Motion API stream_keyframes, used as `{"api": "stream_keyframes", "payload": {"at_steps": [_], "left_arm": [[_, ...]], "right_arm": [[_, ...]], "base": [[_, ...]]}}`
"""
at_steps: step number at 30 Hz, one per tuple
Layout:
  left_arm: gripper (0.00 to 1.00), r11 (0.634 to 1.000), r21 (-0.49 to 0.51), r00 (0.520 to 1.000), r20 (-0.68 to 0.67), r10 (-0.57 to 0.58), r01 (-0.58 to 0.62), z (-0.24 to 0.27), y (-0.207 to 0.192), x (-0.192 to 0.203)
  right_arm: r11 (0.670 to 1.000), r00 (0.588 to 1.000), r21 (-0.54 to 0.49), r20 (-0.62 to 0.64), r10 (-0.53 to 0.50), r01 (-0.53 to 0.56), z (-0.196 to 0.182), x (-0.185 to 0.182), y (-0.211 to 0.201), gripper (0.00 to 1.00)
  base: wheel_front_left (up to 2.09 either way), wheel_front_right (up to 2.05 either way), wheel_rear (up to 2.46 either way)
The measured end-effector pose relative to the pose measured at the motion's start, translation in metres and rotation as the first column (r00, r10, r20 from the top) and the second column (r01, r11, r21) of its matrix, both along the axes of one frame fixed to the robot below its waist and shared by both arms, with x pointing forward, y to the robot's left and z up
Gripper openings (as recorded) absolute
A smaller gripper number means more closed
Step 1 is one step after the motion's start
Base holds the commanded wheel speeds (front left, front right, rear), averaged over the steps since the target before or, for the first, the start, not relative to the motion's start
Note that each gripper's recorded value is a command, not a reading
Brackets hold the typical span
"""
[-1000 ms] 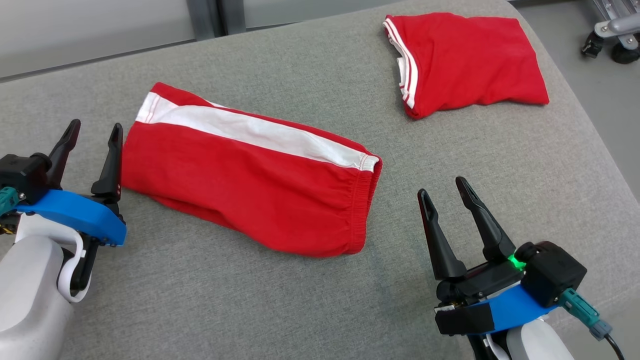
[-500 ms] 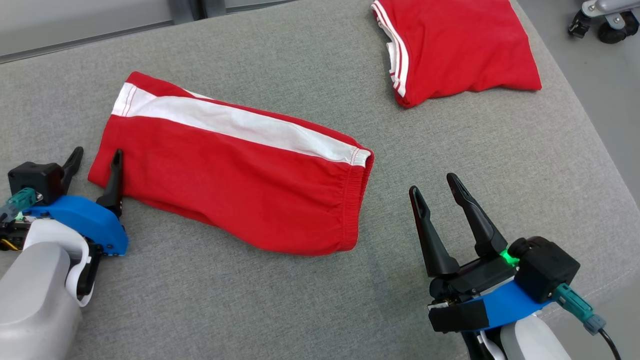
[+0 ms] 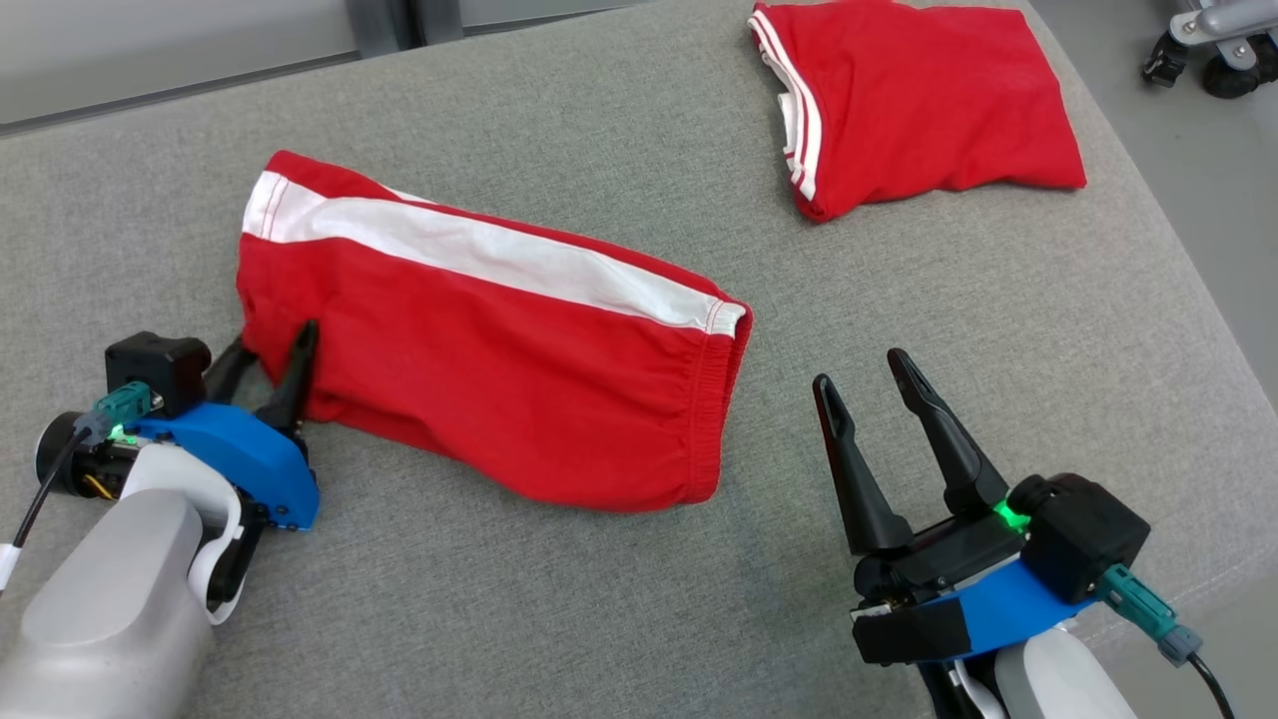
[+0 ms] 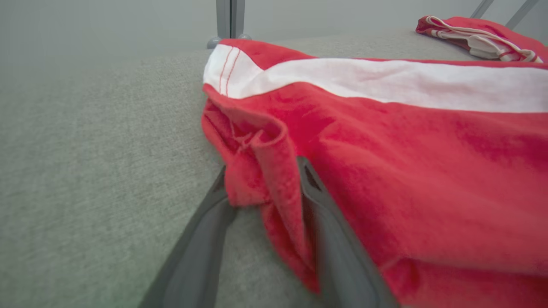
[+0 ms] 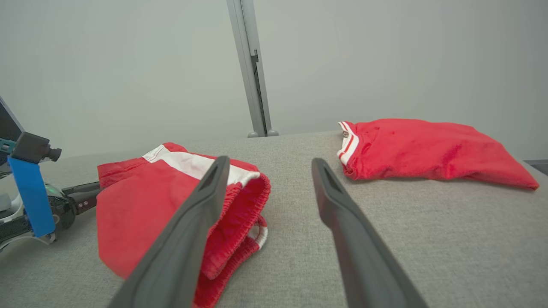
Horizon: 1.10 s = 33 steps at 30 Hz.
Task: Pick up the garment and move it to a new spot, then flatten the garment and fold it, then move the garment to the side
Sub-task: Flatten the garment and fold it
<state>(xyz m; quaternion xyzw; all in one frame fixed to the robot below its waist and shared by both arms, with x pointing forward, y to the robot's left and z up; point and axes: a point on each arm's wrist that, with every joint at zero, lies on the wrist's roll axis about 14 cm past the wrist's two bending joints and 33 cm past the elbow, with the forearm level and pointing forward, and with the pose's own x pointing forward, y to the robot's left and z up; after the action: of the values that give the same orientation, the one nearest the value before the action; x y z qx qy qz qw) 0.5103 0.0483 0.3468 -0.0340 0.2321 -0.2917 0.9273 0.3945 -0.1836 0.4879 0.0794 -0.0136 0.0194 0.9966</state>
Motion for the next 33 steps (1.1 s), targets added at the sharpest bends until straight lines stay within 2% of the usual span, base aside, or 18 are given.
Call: {"api": "stream_keyframes", "payload": {"at_steps": [7,17,25,33], "left_arm": [[0.0,1.0,-0.019,0.999,0.031,0.021,-0.021,0.014,0.004,0.0],[0.0,0.989,-0.115,0.988,0.112,0.107,-0.094,0.059,0.014,-0.017],[0.0,0.959,-0.159,0.962,0.102,0.253,-0.235,0.065,0.05,-0.057],[0.0,0.925,-0.163,0.933,0.055,0.355,-0.343,0.053,0.076,-0.1]], "right_arm": [[1.0,1.0,-0.002,0.014,0.007,-0.007,0.005,-0.002,0.002,1.0],[0.999,0.999,0.014,0.028,0.046,-0.046,0.009,-0.011,0.017,1.0],[0.997,0.997,0.017,0.025,0.078,-0.078,0.007,-0.012,0.028,1.0],[0.994,0.994,0.024,0.001,0.108,-0.108,-0.002,-0.01,0.038,1.0]], "base": [[0.0,0.0,0.0],[0.0,0.0,0.0],[0.0,0.0,0.0],[0.0,0.0,0.0]]}}
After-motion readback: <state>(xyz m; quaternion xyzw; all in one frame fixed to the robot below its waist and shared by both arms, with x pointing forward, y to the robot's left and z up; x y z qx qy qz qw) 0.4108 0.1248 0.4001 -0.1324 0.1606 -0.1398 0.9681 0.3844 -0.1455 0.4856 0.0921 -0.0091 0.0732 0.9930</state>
